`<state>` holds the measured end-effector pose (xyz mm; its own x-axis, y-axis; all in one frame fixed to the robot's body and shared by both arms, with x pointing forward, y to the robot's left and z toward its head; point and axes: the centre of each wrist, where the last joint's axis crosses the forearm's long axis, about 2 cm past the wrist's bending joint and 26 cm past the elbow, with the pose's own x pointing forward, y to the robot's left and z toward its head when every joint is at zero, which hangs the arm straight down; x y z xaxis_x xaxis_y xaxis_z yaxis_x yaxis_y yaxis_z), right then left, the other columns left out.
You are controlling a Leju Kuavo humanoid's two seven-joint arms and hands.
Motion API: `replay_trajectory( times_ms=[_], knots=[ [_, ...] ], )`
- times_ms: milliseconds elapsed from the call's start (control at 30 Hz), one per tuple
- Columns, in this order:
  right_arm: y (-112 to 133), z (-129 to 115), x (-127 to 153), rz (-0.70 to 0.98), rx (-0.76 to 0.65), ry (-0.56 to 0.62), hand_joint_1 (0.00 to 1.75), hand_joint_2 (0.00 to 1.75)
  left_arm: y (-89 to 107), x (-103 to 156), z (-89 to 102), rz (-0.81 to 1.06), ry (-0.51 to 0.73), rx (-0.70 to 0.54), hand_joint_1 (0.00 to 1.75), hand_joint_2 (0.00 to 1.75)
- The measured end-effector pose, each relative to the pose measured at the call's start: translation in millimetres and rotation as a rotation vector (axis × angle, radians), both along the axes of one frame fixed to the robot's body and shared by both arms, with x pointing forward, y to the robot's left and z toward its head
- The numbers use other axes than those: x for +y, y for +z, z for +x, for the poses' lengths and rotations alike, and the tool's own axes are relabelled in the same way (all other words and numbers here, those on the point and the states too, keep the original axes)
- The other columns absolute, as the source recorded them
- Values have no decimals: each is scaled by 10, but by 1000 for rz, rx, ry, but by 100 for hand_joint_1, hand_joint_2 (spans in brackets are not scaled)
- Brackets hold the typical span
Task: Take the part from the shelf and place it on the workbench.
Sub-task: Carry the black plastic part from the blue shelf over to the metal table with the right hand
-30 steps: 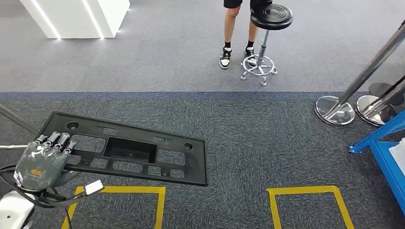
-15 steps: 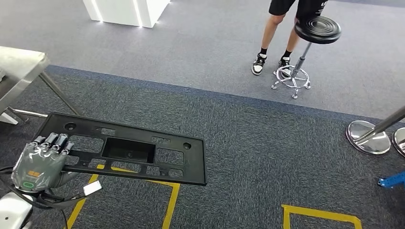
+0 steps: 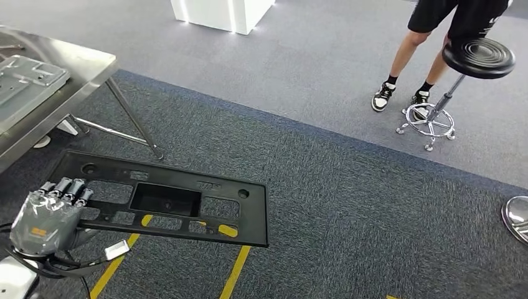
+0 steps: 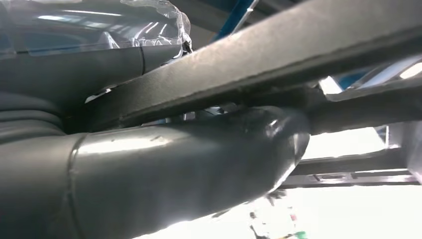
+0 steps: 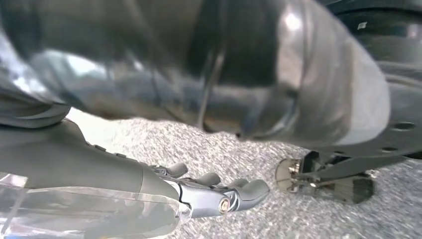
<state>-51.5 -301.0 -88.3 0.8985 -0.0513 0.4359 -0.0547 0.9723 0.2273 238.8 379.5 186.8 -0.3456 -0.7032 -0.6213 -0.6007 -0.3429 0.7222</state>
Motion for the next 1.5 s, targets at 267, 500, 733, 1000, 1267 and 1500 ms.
replay_trajectory(
  times_ms=[267,500,733,1000,1267,1500],
  knots=[
    [2,-13,-2,-1,2,3,0,0,-10,-11,-4,-6,2,3,175,0],
    [15,34,-35,34,-11,8,0,0,91,-88,134,2,-2,3,175,0],
    [63,37,-151,15,18,-3,0,0,214,-528,373,-62,23,-12,175,0],
    [61,113,-162,-18,4,-13,0,0,228,-633,389,-72,-12,-20,175,0],
    [-9,130,-71,-61,27,-27,0,0,221,-712,379,-109,-23,-18,175,0],
    [-90,209,-36,-51,17,-35,0,0,314,-735,409,-160,-4,-64,175,0]
  ],
)
